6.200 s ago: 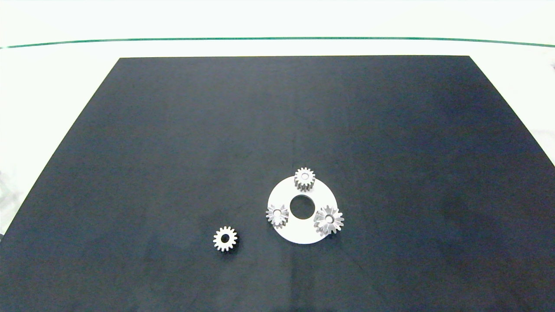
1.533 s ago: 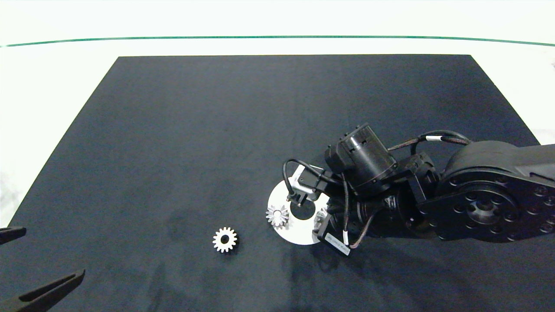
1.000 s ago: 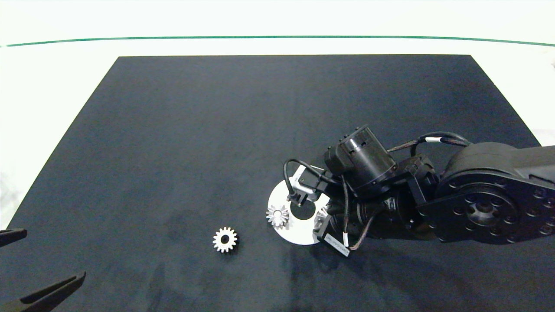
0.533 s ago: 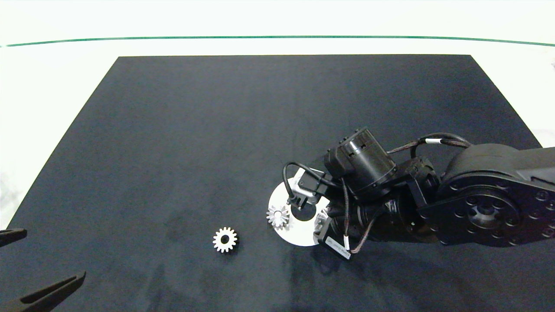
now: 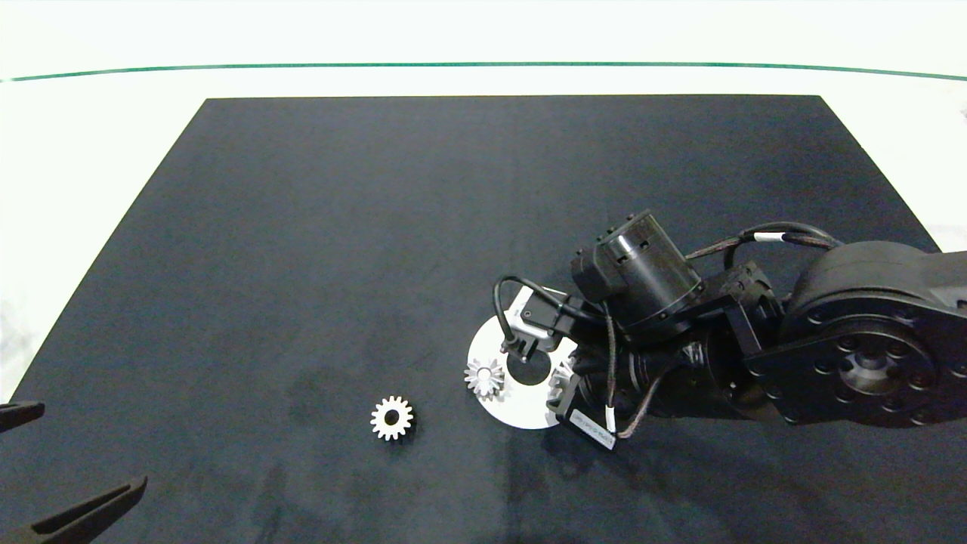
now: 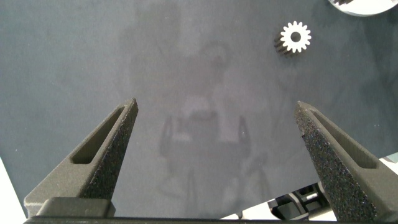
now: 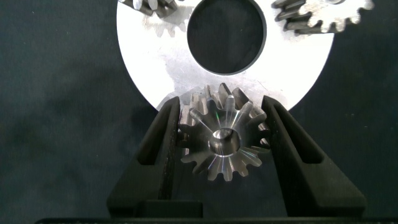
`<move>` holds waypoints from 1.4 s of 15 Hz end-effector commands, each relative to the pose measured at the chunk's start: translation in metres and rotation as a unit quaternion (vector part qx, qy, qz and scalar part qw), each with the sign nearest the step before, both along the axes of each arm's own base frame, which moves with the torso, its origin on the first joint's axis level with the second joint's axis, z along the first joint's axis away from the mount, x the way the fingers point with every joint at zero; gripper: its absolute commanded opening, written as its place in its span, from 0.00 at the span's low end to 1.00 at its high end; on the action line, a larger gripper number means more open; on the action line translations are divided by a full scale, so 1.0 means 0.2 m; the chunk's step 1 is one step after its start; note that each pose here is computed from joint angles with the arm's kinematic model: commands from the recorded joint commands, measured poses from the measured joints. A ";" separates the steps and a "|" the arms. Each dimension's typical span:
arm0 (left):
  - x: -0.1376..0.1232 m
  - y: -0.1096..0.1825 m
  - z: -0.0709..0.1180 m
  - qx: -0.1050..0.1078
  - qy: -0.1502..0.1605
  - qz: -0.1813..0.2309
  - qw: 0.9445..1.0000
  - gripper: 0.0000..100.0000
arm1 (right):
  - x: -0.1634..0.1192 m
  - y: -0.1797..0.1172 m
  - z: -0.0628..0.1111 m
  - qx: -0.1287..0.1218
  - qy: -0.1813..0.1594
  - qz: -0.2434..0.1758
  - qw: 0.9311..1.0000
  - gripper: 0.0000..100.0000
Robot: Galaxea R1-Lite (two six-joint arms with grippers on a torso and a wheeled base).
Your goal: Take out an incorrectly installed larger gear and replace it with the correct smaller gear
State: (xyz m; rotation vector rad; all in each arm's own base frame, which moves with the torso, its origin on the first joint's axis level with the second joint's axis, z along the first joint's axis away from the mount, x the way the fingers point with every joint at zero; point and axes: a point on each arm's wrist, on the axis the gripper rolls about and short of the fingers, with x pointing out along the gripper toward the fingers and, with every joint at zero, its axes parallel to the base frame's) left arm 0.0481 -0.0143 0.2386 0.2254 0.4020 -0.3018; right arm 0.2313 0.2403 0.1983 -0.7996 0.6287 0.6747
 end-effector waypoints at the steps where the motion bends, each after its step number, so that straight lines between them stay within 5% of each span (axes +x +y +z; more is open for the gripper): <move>1: 0.00 0.00 0.00 0.001 0.002 0.001 1.000 1.00 | -0.02 -0.02 0.05 0.009 -0.011 0.001 1.000 0.31; 6: 0.00 0.00 -0.02 0.000 0.006 0.004 1.000 1.00 | -0.12 -0.10 0.17 0.026 -0.023 0.008 0.999 0.31; 10: 0.00 0.00 -0.02 0.000 0.008 0.008 1.000 1.00 | -0.07 -0.23 0.20 0.046 -0.023 -0.053 0.997 0.31; 16: 0.01 0.00 -0.03 0.004 0.013 0.009 1.000 1.00 | 0.02 -0.45 0.18 0.072 -0.006 -0.168 0.983 0.31; 21: 0.02 0.00 -0.05 0.006 0.021 0.009 1.000 1.00 | 0.04 -0.57 0.06 0.078 0.035 -0.242 0.967 0.31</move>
